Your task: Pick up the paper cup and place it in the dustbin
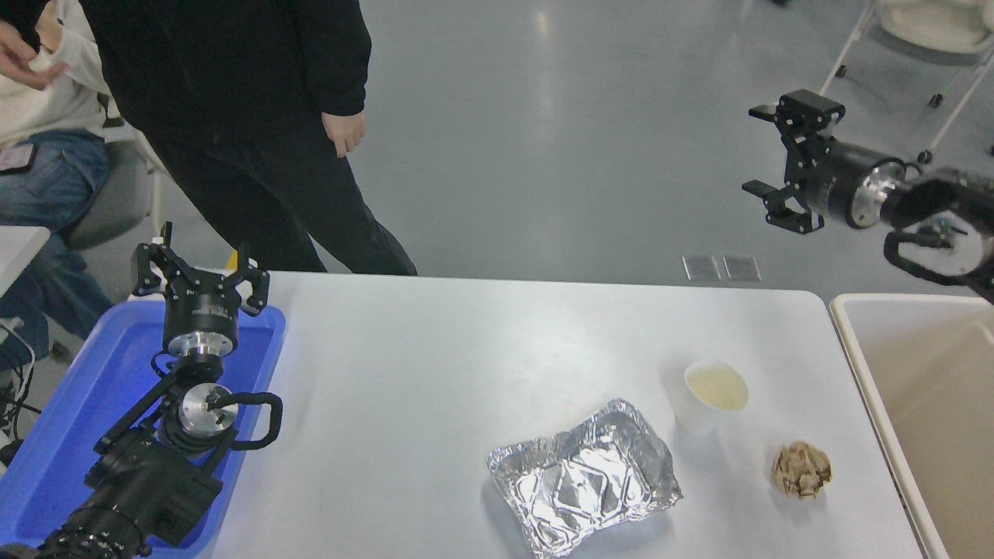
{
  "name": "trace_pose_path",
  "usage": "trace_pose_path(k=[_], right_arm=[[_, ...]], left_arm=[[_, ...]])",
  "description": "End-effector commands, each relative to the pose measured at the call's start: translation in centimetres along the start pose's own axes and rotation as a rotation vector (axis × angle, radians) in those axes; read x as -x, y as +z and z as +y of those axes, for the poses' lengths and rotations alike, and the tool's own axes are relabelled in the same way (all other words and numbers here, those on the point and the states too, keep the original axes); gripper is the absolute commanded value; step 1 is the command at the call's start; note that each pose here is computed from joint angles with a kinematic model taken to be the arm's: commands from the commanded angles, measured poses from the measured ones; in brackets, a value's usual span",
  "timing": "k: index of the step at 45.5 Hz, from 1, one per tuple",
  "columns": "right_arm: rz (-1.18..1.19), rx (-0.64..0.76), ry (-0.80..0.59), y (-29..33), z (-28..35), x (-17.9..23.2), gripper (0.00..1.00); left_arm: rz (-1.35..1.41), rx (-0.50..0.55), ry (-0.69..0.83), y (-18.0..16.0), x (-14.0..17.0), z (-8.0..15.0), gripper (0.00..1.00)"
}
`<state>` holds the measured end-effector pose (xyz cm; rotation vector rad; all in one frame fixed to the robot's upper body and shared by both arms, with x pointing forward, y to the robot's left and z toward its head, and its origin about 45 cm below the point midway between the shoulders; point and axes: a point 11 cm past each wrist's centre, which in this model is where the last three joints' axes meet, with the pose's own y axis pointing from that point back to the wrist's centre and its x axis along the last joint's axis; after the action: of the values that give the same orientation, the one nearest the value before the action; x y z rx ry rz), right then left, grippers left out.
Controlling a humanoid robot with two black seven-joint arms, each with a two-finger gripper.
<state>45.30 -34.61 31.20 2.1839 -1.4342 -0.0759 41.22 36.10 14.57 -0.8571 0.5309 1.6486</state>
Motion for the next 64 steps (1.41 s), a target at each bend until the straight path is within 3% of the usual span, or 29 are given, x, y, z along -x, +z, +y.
trace_pose_path(k=[1,20,41,48,64], right_arm=[[0.247,0.114,-0.077,-2.1,3.3,1.7,1.00],[0.605,0.266,-0.282,-4.8,5.9,9.4,1.00],[0.955,0.323,-0.480,-6.5,4.5,19.6,1.00],[0.965,0.359,-0.503,-4.8,4.3,19.5,1.00],[1.195,0.523,-0.495,0.1,5.6,13.5,1.00]], left_arm=[[0.000,0.000,0.000,0.0,0.0,0.0,0.99],[-0.001,-0.001,-0.001,0.0,0.0,0.0,0.99],[0.000,0.000,0.000,0.0,0.0,0.0,0.99],[0.000,0.000,0.000,0.0,0.0,0.0,0.99],[0.000,0.000,0.000,0.0,0.0,0.0,0.99]])
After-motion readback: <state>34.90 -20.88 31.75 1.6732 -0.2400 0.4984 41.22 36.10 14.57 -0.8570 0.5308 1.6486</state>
